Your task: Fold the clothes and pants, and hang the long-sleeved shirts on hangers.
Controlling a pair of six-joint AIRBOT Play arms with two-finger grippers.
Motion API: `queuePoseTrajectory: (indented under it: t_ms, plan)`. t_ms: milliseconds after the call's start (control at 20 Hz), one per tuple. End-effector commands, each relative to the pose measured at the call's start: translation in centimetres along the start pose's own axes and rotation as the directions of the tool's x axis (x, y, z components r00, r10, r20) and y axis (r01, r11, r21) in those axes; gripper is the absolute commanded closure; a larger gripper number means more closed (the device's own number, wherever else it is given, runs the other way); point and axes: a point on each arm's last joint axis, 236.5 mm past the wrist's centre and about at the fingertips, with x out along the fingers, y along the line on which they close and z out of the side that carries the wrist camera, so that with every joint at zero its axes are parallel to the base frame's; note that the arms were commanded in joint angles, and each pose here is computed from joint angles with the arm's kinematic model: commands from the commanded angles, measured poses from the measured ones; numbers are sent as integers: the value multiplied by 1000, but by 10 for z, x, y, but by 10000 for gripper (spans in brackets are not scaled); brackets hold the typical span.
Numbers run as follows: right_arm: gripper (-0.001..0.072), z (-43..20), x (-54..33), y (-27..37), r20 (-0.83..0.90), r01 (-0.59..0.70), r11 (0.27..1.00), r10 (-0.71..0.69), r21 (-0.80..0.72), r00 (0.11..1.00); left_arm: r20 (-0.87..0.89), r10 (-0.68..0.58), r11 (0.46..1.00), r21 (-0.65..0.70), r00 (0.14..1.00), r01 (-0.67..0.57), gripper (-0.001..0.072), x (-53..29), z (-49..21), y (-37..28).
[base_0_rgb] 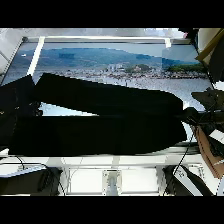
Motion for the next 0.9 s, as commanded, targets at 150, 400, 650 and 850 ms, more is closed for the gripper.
queuePoseTrajectory:
  t_ms: [150,400,650,850]
  plan:
    - [261,1,0,4,5,-17,999,17,28,1000,-120,-38,982,178,992,59,130,33,-2,-24]
    - [261,2,0,3,10,-12,1000,12,28,1000,-224,-52,964,242,973,107,214,36,-19,-44]
    - [261,2,0,3,9,-11,1000,11,24,1000,-289,2,964,254,957,74,407,31,-35,-32]
    - [261,-2,0,2,-9,-7,1000,7,24,1000,-253,142,966,245,957,-78,190,4,-20,-4]
